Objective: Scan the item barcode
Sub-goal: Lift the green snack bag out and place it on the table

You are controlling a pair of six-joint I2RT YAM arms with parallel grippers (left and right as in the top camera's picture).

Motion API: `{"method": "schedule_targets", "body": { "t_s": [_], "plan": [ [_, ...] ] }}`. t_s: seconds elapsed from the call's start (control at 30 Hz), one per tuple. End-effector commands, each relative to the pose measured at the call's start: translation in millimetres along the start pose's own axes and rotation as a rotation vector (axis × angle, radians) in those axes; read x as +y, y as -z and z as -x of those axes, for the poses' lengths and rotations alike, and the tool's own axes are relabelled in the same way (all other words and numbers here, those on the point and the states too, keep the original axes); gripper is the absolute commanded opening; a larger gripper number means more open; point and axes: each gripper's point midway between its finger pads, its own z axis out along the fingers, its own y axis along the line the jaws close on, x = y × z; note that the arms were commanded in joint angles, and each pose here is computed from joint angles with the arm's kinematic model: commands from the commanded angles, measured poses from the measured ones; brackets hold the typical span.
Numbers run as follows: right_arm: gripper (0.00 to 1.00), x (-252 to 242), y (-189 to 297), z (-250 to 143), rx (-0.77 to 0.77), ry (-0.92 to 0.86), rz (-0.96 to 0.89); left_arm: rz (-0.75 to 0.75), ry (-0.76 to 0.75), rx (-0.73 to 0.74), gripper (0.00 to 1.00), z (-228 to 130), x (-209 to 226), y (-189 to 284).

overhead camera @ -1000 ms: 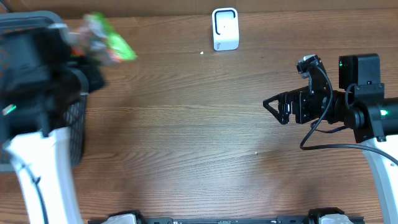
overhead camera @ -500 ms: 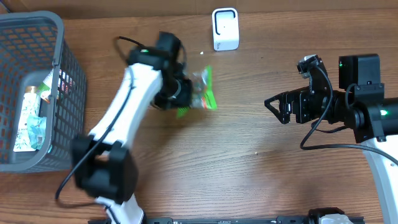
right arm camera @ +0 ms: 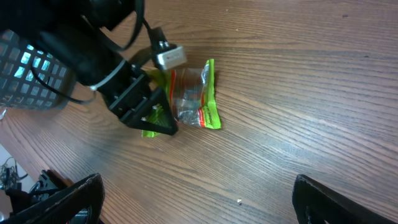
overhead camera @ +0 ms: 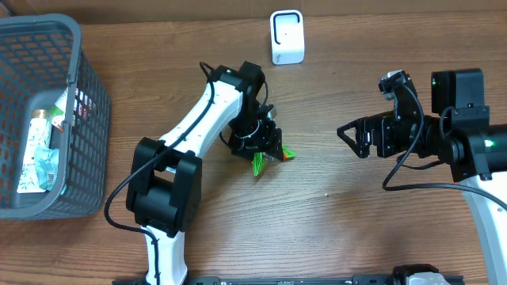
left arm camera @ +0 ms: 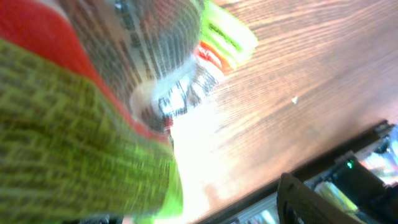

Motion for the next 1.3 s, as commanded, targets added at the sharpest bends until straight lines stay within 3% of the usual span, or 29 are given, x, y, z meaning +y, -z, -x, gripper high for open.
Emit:
{"method": "schedule_targets", "body": {
  "t_s": [0.0, 0.1, 0.23, 0.4, 0.47, 0.57, 0.63, 0.83, 0.9, 1.0, 1.1, 1.27],
  "plan": [
    [0.97, 4, 5, 9, -0.025, 0.018, -0.001, 0.005, -0.060, -0.127, 0.68, 22, -8, 54],
    [0.97, 4, 5, 8, -0.025, 0.017, -0.001, 0.060, -0.061, -0.260, 0.70, 33, -8, 117],
    [0.97, 4, 5, 8, -0.025, 0.017, -0.001, 0.074, -0.073, -0.434, 0.79, 33, -8, 194],
    [0.97, 4, 5, 8, -0.024, 0.017, -0.001, 0.058, -0.060, -0.573, 0.72, 22, -3, 249],
    [0.97, 4, 5, 8, -0.023, 0.016, -0.001, 0.044, -0.065, -0.586, 0.65, 20, -6, 253],
    [0.97, 4, 5, 7, -0.019, 0.014, -0.001, 0.032, -0.070, -0.584, 0.46, 19, -9, 253],
    [0.97, 4, 5, 7, -0.019, 0.014, -0.001, 0.002, -0.085, -0.576, 0.40, 18, -17, 252],
    [0.97, 4, 5, 7, -0.019, 0.014, -0.001, -0.029, -0.125, -0.558, 0.38, 15, -34, 245],
    [0.97, 4, 5, 7, -0.019, 0.014, -0.001, -0.029, -0.130, -0.556, 0.32, 15, -36, 244],
    [0.97, 4, 5, 7, -0.019, 0.014, -0.001, 0.033, -0.101, -0.571, 0.34, 17, -22, 247],
    [0.97, 4, 5, 7, -0.020, 0.015, -0.001, 0.148, 0.021, -0.610, 0.37, 22, 12, 257],
    [0.97, 4, 5, 7, -0.019, 0.014, -0.001, 0.294, 0.216, -0.731, 0.66, 7, 72, 301]
  ]
}}
